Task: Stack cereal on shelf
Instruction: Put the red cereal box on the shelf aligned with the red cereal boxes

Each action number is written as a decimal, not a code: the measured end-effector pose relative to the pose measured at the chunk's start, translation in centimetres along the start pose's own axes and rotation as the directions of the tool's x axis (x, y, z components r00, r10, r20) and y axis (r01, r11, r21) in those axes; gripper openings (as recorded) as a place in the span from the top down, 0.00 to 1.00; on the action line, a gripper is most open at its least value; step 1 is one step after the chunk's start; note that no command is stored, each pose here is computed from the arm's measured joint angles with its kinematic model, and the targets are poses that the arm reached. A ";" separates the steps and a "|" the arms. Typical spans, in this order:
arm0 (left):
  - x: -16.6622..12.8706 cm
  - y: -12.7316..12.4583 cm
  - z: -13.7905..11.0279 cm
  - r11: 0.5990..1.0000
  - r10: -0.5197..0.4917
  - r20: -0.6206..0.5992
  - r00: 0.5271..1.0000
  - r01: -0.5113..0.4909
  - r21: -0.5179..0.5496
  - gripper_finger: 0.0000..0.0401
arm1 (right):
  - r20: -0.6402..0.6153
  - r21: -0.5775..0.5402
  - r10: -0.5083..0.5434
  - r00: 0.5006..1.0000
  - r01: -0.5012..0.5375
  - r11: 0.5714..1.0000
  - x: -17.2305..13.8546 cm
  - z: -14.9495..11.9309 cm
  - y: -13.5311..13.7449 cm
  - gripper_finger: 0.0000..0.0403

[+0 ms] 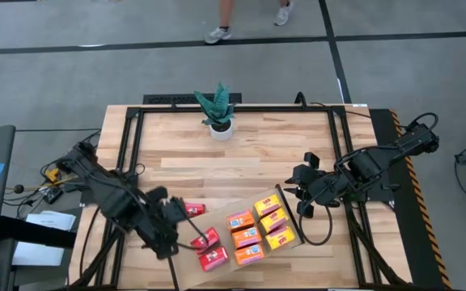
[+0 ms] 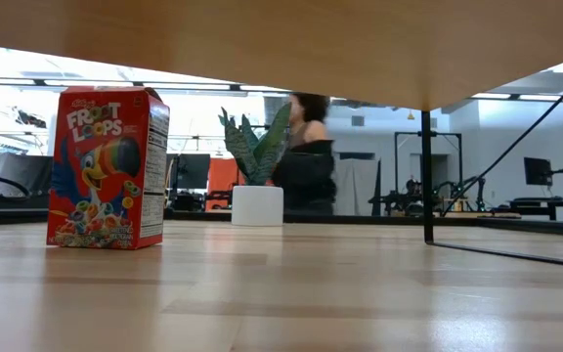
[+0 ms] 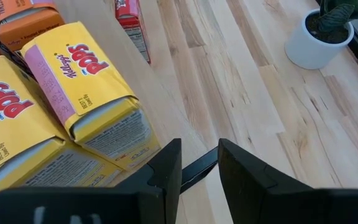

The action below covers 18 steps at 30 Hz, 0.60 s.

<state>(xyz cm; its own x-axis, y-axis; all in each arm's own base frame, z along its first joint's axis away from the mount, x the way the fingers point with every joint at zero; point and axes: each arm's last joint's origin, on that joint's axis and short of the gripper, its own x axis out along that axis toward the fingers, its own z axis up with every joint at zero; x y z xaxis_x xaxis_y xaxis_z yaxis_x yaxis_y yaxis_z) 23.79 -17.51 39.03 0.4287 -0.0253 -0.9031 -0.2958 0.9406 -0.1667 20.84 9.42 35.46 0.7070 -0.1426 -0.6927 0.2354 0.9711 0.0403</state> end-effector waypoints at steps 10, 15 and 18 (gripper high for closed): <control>0.1 3.3 1.7 0.960 0.125 0.038 0.991 -0.131 0.248 0.54 | 0.000 0.006 0.000 1.000 0.000 1.000 0.0 0.0 0.0 0.68; 3.3 5.0 1.6 0.925 0.224 -0.082 0.971 -0.186 0.331 0.36 | 0.000 0.032 0.000 1.000 0.000 0.999 0.0 0.0 0.0 0.68; 4.7 6.1 1.3 0.903 0.240 -0.093 0.966 -0.187 0.387 0.32 | 0.000 0.034 0.000 1.000 0.000 0.999 0.0 0.0 0.0 0.68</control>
<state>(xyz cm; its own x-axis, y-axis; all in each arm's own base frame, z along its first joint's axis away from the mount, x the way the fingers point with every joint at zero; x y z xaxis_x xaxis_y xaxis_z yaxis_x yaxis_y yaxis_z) 25.12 -11.48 34.25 0.2637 0.1702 -0.9495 -0.0167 0.9850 0.1719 20.85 9.41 35.45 0.7068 -0.1429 -0.6928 0.2584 0.9638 0.0649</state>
